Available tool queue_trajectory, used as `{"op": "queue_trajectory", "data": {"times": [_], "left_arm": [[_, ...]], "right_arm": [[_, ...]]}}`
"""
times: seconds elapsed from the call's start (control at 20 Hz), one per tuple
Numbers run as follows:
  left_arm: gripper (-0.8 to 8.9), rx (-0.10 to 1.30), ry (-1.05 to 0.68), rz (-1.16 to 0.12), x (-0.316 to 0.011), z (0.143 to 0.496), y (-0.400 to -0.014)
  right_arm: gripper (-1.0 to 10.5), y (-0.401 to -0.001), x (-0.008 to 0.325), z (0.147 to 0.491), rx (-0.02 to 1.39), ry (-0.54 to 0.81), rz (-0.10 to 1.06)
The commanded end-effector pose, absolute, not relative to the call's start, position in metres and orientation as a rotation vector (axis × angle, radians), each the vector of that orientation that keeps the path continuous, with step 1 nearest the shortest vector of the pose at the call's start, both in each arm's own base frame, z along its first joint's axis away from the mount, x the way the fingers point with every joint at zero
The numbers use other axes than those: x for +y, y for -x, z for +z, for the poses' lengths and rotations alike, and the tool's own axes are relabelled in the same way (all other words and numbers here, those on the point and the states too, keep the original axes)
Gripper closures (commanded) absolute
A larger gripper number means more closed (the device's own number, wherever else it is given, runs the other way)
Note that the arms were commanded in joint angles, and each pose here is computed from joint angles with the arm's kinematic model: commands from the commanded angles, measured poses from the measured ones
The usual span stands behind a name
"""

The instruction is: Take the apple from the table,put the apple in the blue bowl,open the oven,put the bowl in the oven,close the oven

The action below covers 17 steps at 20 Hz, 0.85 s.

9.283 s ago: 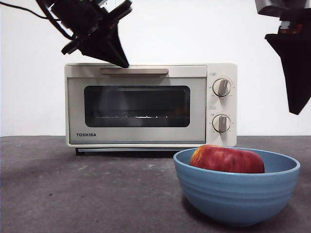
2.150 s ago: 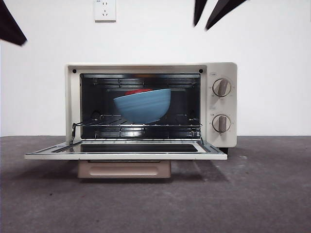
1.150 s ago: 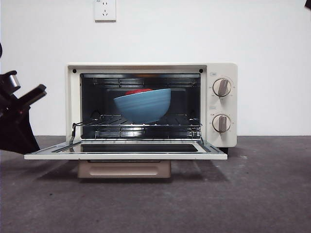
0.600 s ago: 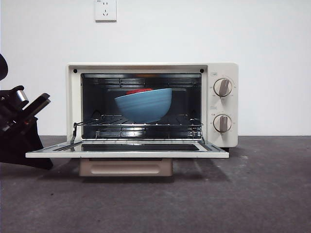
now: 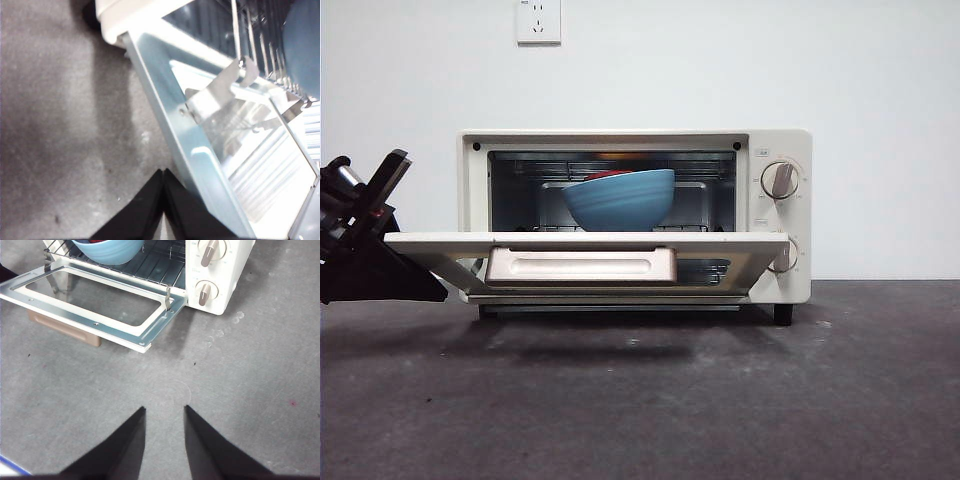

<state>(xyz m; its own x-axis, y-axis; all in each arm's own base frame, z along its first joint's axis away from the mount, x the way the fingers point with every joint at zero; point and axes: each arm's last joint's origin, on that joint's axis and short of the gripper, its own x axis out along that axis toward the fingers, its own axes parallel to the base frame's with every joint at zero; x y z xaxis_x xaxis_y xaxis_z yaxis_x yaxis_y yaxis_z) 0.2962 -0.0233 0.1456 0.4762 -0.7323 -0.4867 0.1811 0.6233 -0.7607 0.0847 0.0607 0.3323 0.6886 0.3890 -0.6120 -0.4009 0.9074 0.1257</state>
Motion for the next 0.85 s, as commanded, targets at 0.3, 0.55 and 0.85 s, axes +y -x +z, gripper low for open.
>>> {"op": "queue_trajectory", "data": {"times": [0.3,0.55,0.85], "left_arm": [[8.07,0.73,0.744,-0.696,-0.027,0.167,-0.315],[8.07,0.586,0.775,-0.721,-0.027,0.184,-0.322],[8.07,0.562,0.786,-0.731,-0.026,0.189,-0.322]], "right_arm": [[8.3,-0.085,0.062,0.334,0.679,-0.012,0.435],[8.3,-0.085,0.062,0.334,0.679,-0.012,0.435],[8.3,-0.085,0.061,0.334,0.674,-0.007,0.418]]}}
